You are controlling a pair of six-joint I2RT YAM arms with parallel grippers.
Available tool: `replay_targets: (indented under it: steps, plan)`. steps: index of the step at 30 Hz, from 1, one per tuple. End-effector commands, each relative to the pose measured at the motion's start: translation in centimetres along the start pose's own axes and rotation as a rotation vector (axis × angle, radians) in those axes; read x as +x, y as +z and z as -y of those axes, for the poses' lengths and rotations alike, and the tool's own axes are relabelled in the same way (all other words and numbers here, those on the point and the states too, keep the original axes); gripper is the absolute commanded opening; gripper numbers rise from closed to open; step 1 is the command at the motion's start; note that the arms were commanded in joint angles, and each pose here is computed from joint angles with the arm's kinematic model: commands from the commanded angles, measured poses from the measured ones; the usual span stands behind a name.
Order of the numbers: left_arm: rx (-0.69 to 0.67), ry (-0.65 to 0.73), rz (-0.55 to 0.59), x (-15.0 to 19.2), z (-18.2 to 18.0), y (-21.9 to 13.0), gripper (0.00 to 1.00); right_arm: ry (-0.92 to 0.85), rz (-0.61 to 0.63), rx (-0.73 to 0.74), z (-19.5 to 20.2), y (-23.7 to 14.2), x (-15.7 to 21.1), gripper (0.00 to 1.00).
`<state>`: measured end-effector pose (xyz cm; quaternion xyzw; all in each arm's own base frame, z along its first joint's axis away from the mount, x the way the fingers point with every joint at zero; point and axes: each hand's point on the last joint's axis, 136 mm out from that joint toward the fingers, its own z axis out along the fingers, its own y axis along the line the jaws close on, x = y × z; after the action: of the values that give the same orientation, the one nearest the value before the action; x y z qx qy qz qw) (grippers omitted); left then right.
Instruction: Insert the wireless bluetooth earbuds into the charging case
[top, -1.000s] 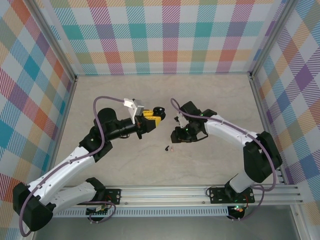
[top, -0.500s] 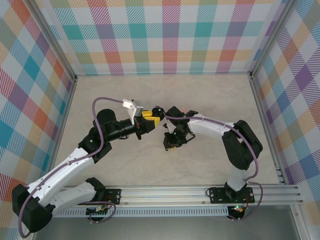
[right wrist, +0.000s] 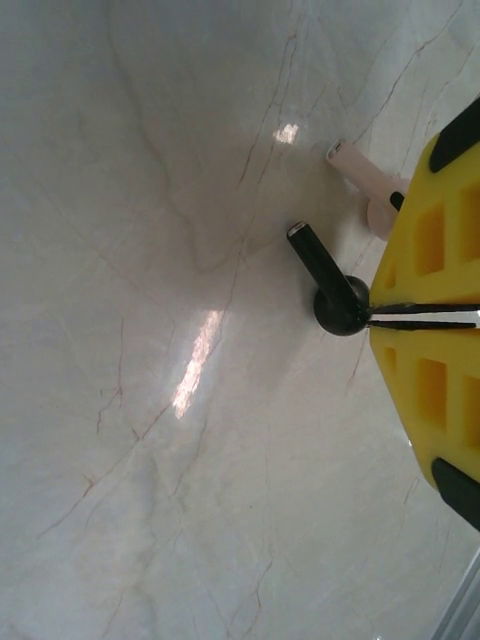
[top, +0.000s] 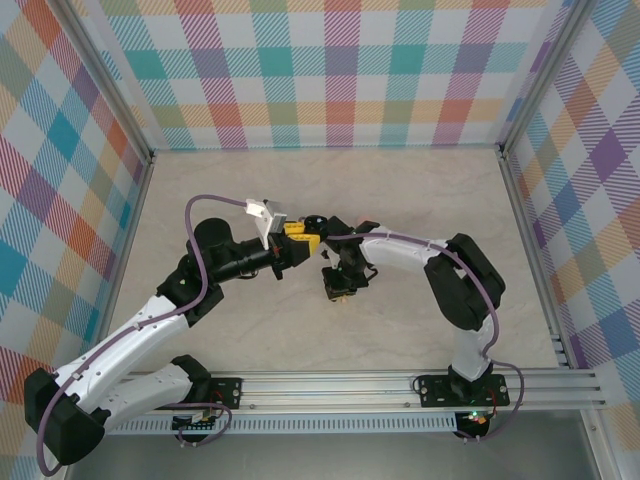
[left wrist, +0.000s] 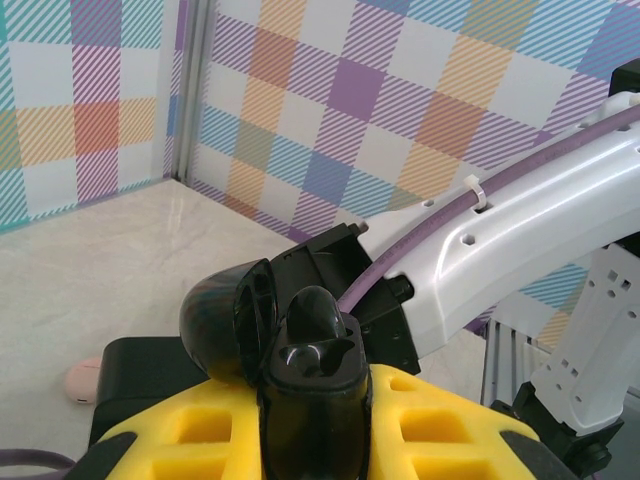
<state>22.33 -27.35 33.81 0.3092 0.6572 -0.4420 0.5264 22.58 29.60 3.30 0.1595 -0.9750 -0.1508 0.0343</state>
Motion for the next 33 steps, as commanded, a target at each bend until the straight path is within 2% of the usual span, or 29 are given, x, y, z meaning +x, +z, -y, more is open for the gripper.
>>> replay_targets:
  steps: [1,10,24,33]
  plan:
    - [0.004,0.025,0.007,0.1,0.3,-0.2,0.19,0.017,-0.009,0.057,0.4,-0.1,0.0,0.14]
    - [-0.004,0.024,0.006,0.3,0.2,-0.3,0.20,0.026,-0.022,0.073,0.5,0.8,-0.1,0.14]
    - [-0.017,0.028,0.006,0.3,0.1,-0.5,0.20,0.053,0.032,0.049,-0.5,1.3,-2.4,0.14]
    - [-0.016,0.027,0.008,0.3,0.1,-0.5,0.20,0.021,0.096,0.043,-1.4,-1.3,-3.5,0.18]
